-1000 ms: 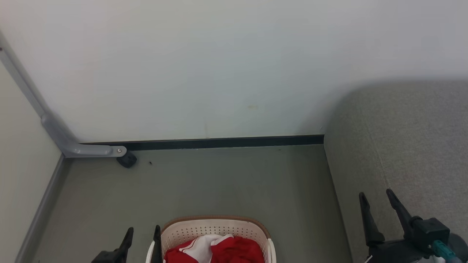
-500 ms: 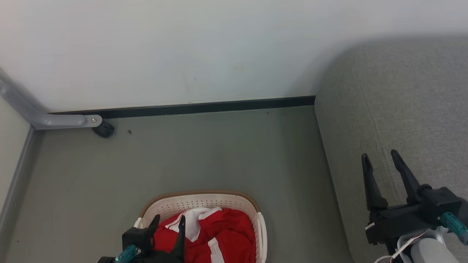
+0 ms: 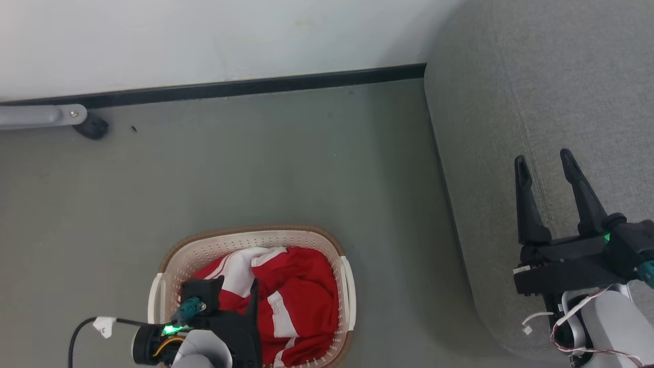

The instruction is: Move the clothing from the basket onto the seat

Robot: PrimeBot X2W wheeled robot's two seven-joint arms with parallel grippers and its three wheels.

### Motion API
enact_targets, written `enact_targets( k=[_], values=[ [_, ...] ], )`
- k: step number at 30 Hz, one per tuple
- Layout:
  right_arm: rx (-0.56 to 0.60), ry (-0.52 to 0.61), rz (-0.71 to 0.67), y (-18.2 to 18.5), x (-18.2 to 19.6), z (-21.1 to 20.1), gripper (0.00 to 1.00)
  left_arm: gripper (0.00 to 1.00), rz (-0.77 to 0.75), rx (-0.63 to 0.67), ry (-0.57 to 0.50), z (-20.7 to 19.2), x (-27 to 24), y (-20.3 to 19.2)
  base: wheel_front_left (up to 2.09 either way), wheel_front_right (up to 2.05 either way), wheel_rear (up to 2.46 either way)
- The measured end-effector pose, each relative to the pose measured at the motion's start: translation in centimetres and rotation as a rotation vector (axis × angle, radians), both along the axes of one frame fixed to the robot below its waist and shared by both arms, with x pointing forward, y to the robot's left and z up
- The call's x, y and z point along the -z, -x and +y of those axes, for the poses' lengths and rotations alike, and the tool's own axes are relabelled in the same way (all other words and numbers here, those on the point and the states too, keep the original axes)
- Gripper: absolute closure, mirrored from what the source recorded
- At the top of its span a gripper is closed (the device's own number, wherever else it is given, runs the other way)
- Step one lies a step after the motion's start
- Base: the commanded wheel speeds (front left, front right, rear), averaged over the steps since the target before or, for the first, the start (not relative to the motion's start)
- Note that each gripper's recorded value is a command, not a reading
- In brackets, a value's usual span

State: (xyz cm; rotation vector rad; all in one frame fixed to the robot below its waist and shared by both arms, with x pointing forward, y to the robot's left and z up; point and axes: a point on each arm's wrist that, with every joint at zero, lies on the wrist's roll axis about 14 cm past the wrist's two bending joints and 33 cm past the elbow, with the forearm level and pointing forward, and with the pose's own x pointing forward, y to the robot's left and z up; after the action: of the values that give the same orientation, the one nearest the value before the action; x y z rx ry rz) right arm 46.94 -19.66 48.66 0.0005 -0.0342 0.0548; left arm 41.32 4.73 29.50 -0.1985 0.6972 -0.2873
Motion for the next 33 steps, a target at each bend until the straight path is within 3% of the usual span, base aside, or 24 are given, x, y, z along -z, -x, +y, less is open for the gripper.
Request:
enact_targets(
  k=[20,33],
  values=[
    [0.050,0.043,-0.001,-3.6,2.8,-2.0,0.00,0.00,0.272,0.190,0.044,-6.6,9.1,-0.1,0.00,0.00,0.00],
    [0.067,0.082,0.049,-4.8,6.5,-2.9,0.00,0.00,0.430,0.207,0.039,-7.4,15.0,1.2,0.00,0.00,0.00]
  ],
)
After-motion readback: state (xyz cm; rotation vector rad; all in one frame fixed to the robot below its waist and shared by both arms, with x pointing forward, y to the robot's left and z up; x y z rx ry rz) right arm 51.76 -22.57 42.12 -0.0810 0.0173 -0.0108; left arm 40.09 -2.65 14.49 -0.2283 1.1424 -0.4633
